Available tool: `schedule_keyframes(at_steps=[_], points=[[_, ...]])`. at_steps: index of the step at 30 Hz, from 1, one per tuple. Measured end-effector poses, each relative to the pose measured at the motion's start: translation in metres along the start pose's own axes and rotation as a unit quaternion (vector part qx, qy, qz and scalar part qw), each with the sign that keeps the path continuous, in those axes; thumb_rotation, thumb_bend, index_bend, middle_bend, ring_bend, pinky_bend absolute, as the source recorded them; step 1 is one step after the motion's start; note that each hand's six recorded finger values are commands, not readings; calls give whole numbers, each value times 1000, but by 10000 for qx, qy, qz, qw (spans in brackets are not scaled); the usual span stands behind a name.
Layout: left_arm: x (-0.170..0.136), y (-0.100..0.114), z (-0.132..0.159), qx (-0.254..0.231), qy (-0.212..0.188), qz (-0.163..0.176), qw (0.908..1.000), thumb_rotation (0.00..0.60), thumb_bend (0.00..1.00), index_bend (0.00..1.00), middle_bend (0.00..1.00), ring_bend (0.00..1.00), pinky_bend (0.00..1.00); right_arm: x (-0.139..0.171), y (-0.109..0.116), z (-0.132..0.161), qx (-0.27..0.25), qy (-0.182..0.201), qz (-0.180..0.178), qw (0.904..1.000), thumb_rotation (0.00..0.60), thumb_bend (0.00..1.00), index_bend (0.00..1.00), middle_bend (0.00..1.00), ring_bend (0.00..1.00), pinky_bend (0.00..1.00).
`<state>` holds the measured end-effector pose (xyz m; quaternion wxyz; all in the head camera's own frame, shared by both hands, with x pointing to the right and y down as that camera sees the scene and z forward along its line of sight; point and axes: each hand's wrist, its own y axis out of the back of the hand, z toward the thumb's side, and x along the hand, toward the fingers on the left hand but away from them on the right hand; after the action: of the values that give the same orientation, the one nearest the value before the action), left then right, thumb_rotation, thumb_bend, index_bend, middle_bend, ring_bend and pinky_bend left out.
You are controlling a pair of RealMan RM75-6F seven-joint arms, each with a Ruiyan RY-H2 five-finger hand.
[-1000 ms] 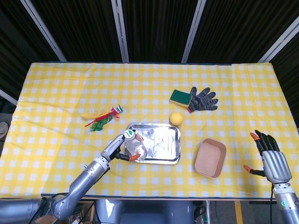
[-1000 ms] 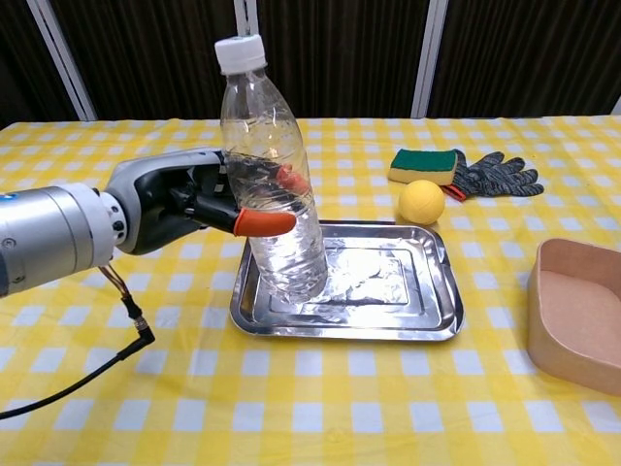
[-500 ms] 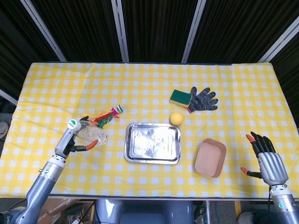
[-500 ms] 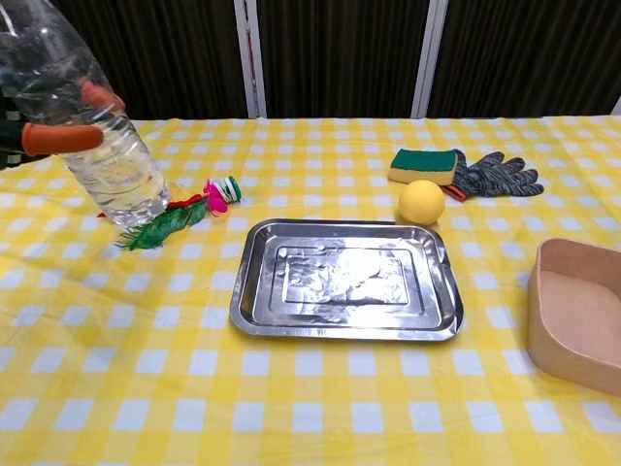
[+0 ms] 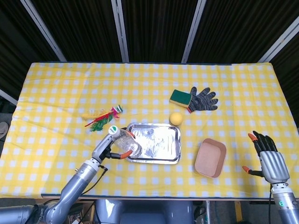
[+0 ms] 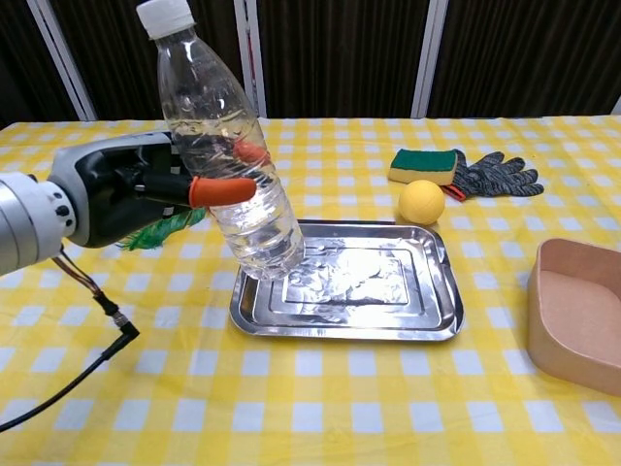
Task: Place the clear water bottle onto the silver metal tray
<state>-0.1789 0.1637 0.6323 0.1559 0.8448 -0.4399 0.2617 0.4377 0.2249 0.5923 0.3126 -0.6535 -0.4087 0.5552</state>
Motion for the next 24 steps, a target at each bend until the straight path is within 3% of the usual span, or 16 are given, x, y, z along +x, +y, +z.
schedule_keyframes(at_steps=[4,11,14,18,24], points=[[-9,29,4,151,10,344,9993,600,469,518,468,0,0,1,-2,3,12,52,24,10000,600,49,54,0,0,0],[-58,129,3,346,138,1352,9901,600,469,520,471,0,0,1,-9,9,65,95,113,9999,600,49,54,0,0,0],[-71,150,-4,216,169,1485,9885,600,469,520,470,0,0,0,-9,10,58,78,103,9999,600,49,54,0,0,0],[-64,148,-18,151,266,1320,9908,600,469,520,469,0,0,0,-7,8,40,53,73,10000,600,49,54,0,0,0],[-22,93,-23,84,215,772,9967,600,472,521,470,0,0,-2,-3,1,-40,-31,43,10000,600,49,54,0,0,0]])
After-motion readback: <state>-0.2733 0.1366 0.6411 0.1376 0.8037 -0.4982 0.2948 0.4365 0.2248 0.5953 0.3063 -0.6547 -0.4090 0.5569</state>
